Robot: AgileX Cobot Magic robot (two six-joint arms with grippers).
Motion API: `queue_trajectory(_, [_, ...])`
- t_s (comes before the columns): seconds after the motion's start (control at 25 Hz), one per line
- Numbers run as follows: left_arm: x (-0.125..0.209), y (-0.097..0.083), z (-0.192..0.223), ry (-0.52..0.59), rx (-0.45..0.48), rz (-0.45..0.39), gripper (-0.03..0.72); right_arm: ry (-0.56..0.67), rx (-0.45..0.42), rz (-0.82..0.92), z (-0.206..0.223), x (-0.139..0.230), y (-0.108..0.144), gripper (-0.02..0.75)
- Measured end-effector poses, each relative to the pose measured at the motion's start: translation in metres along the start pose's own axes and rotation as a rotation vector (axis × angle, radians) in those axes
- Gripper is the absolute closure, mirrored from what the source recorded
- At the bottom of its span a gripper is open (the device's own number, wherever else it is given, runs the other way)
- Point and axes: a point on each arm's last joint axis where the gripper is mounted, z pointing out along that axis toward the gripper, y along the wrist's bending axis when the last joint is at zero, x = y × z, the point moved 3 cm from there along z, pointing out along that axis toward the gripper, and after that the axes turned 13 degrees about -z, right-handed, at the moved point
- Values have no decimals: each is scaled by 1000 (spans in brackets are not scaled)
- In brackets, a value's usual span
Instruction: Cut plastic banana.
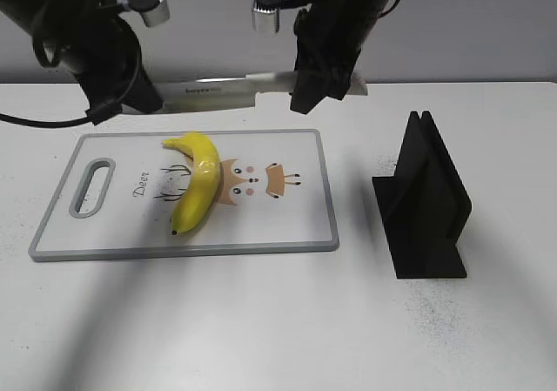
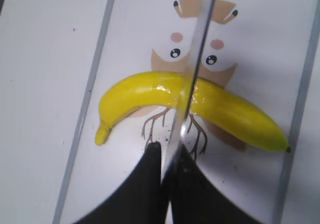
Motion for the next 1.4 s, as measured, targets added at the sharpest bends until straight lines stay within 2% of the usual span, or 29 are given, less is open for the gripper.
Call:
queue_trajectory(0.16, [-6,-3,-19,-19,-27,23,679,-19,23,-6,-14,-6,1,573])
queue_trajectory(0.36, [-6,-4,-21,-18,-27,25,679,-22,23,-5,-14,-6,1,573])
queue_trajectory(0.48, [-7,-3,-21,-20,-33,22,644,-22,22,-5,-14,-7,1,573])
queue_trajectory(0.56, [-7,-1,-21,-28,-46,9,574,-24,18,3,-14,-7,2,576])
queue_trajectory(0.84, [-10,4,-26,-60,-87,-15,170,-10,15,22,-15,-4,2,579])
queue_trajectory(1.0, [-14,3,-32,-79,-100,-37,109,-8,14,35,-15,-4,2,579])
queue_trajectory(1.12, [-17,5,-43,-106,-137,-126,101,-10,23,131,-20,-5,2,579])
queue_trajectory(1.28, [-14,13,-69,-131,-232,-376,100,-30,53,335,-37,-10,3,579])
queue_trajectory(1.4, [-6,16,-89,-102,-279,-537,100,-47,72,460,-51,-13,4,579])
